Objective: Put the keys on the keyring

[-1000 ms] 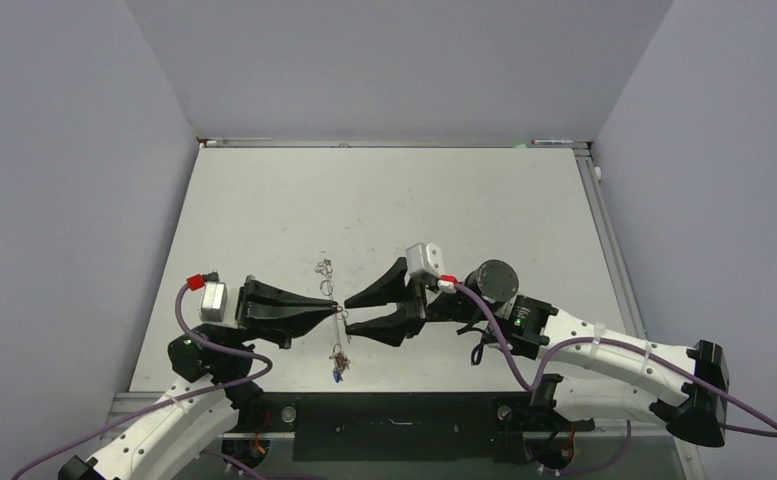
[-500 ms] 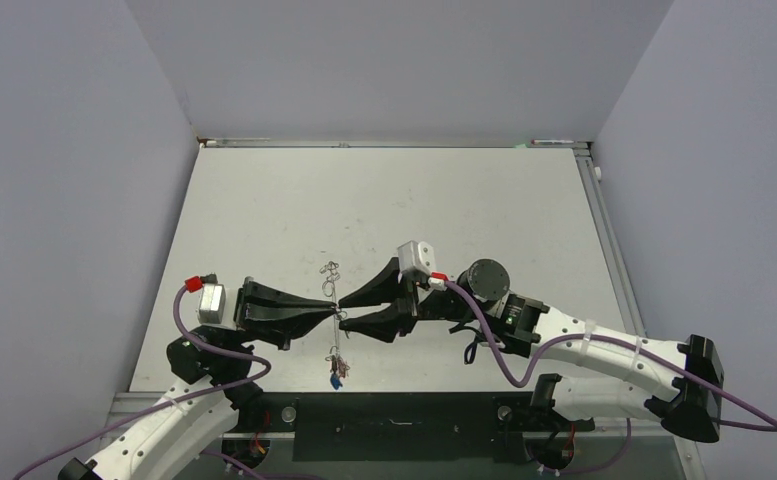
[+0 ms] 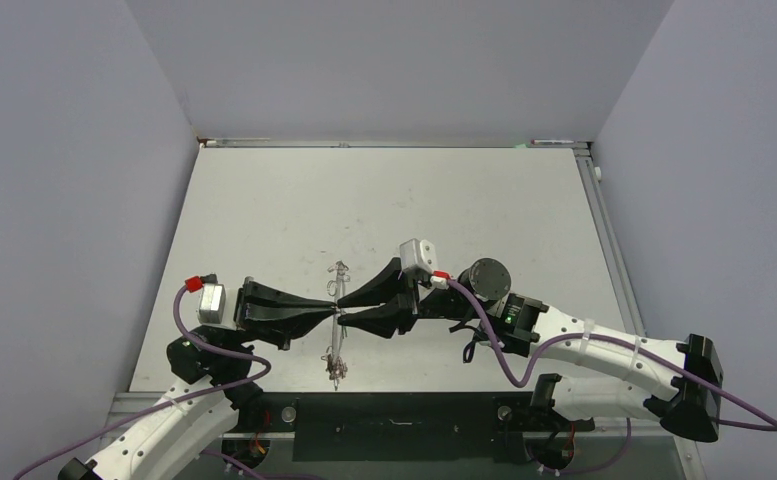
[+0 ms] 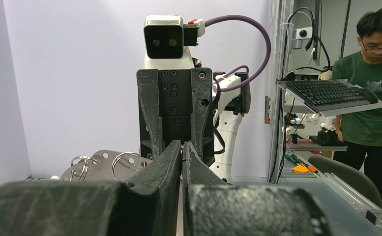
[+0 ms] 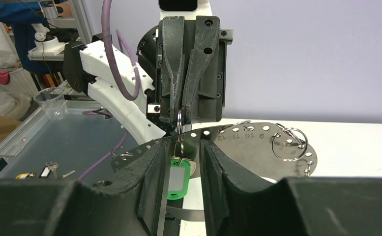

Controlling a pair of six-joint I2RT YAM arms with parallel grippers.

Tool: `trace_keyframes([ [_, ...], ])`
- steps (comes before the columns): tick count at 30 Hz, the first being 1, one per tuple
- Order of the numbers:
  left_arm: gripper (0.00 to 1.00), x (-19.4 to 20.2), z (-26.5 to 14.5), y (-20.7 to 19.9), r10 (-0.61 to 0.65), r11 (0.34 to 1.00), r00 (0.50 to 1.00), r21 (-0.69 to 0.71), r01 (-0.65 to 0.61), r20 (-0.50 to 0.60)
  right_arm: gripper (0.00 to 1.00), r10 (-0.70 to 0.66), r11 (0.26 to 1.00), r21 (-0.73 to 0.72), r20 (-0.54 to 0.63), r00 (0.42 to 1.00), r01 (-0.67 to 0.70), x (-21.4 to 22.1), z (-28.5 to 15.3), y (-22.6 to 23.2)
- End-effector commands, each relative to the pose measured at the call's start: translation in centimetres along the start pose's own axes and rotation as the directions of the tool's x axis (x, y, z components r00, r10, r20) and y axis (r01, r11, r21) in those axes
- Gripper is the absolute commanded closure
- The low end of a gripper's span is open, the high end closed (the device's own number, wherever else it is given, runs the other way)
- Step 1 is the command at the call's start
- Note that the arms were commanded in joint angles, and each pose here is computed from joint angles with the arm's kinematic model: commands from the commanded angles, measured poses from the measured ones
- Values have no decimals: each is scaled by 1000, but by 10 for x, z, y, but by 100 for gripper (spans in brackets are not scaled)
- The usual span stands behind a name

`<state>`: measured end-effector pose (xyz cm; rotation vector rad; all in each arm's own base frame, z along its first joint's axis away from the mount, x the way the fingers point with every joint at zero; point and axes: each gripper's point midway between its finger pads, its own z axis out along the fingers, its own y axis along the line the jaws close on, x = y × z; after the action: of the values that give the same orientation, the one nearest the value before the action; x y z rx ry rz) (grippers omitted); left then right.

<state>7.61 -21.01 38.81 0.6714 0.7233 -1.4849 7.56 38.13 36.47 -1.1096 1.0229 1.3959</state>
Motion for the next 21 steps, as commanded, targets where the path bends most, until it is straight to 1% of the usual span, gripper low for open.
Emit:
trace_keyframes([
  [1, 100, -14, 4, -2, 25, 1000, 998, 1, -25, 52, 72, -58, 998, -19, 96, 994, 60, -36, 7, 4],
  [7, 100, -14, 4, -1, 23, 1000, 998, 0, -23, 51, 76, -60, 998, -18, 99, 993, 62, -37, 8, 3],
  [14, 100, -14, 4, 0, 26, 1000, 998, -5, -25, 52, 87, -55, 998, -24, 97, 994, 58, -36, 10, 3],
  [21, 100, -14, 3, 0, 29, 1000, 998, -11, -29, 54, 90, -54, 998, -18, 94, 994, 56, -33, 12, 1],
])
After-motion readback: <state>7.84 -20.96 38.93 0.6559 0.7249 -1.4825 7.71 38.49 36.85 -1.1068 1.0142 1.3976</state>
